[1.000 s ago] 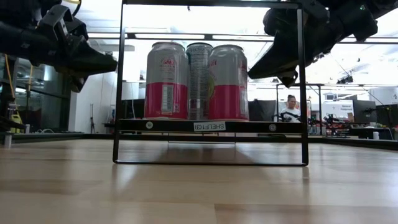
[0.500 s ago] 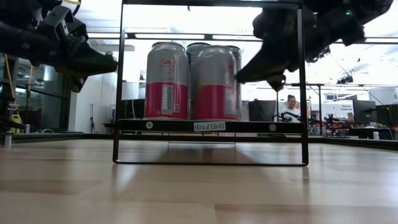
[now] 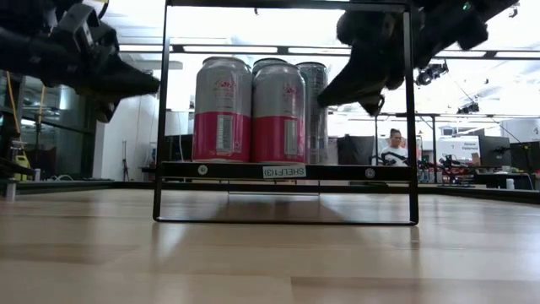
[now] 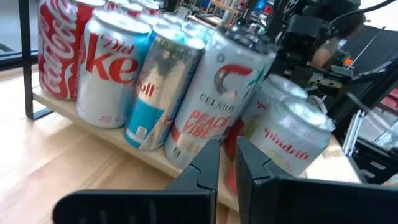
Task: Place canned beverage on shelf
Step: Return to Home Position
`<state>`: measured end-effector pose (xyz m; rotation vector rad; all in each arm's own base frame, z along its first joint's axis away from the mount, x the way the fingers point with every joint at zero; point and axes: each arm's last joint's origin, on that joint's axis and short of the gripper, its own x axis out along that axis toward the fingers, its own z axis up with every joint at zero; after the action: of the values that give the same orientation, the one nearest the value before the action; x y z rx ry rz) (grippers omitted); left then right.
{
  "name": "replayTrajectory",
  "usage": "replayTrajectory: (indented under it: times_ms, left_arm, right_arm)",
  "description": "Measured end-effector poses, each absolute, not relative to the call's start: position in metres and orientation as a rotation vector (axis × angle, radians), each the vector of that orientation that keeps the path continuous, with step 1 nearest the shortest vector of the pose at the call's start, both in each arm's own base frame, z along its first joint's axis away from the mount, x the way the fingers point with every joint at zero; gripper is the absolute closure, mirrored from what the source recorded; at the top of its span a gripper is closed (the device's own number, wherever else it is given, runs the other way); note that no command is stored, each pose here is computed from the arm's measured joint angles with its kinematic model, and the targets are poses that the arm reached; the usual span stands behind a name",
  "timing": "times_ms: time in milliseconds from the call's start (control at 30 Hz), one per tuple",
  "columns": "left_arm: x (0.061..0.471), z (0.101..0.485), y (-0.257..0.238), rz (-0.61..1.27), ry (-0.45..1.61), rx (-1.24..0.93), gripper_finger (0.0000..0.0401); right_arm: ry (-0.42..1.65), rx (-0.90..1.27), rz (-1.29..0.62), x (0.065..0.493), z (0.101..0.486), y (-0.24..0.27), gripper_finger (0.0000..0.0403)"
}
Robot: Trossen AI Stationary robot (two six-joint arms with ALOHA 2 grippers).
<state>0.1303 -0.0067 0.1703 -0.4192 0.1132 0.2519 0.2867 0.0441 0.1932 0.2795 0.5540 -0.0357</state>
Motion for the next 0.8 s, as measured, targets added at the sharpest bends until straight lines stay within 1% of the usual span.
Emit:
replayTrajectory:
  times_ms: [67, 200, 367, 533, 667, 733, 800]
  left_arm:
    - [0.130, 0.177, -0.007, 0.241, 0.090, -0.422, 0.0401]
    - [0.132, 0.205, -0.007, 0.202, 0.013, -0.359, 0.0401]
    - [0.131, 0.248, -0.006, 0.204, -0.114, -0.270, 0.0401]
    - [0.127, 0.280, -0.002, 0.182, -0.303, -0.227, 0.0401]
    - [0.123, 0.292, -0.001, 0.119, -0.420, -0.196, 0.0401]
    - [0.123, 0.291, 0.001, 0.120, -0.406, -0.191, 0.0401]
    - [0.126, 0.285, 0.003, 0.140, -0.347, -0.178, 0.0401]
  right_arm:
    - [0.546, 0.279, -0.034, 0.280, 0.203, 0.043, 0.0403]
    - [0.478, 0.286, -0.037, 0.263, 0.231, 0.040, 0.0403]
    - [0.322, 0.300, -0.077, 0.240, 0.266, 0.032, 0.0403]
    - [0.169, 0.331, -0.098, 0.221, 0.294, 0.021, 0.0403]
    - [0.096, 0.343, -0.132, 0.213, 0.306, 0.009, 0.0403]
    - [0.090, 0.347, -0.130, 0.212, 0.307, 0.004, 0.0403]
    - [0.098, 0.352, -0.114, 0.212, 0.306, 0.000, 0.0403]
